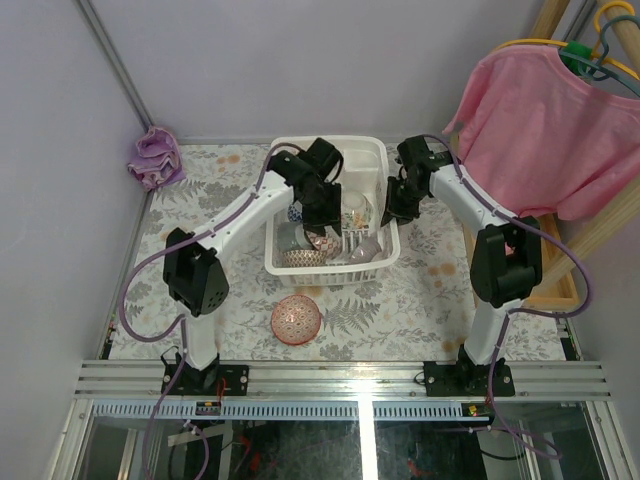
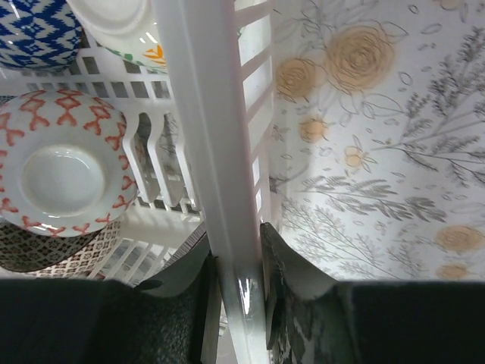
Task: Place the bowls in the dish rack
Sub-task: Adjust the bowl in the dish rack.
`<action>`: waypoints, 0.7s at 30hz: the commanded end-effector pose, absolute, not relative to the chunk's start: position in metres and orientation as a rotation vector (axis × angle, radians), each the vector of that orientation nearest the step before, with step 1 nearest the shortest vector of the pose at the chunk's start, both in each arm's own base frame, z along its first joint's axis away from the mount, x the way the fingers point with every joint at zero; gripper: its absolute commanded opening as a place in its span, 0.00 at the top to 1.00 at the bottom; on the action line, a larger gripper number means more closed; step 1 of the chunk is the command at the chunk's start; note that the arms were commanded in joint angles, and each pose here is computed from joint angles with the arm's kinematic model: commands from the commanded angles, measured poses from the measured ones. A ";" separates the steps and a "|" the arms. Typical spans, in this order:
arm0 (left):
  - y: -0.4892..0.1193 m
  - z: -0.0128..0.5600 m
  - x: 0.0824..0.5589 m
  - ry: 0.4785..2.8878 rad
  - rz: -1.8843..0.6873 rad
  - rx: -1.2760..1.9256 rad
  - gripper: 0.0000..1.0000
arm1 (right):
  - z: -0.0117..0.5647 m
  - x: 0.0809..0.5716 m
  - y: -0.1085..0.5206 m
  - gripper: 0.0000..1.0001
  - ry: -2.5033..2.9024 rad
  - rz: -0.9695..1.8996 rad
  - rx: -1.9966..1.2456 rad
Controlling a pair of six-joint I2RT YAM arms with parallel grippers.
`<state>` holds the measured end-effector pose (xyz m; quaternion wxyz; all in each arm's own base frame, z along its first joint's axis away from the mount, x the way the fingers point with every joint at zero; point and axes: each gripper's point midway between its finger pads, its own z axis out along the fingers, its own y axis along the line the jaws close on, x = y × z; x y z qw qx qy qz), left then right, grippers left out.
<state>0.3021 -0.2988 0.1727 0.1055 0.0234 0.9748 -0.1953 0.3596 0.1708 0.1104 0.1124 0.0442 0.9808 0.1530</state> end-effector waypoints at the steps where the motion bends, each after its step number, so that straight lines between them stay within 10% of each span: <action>1: -0.273 0.174 0.346 2.832 -0.469 -0.099 0.58 | 0.082 0.406 0.189 0.91 2.769 0.488 0.417; 21: -0.273 0.140 0.460 2.668 -0.550 -0.110 0.42 | 0.067 0.395 0.194 0.92 2.800 0.472 0.419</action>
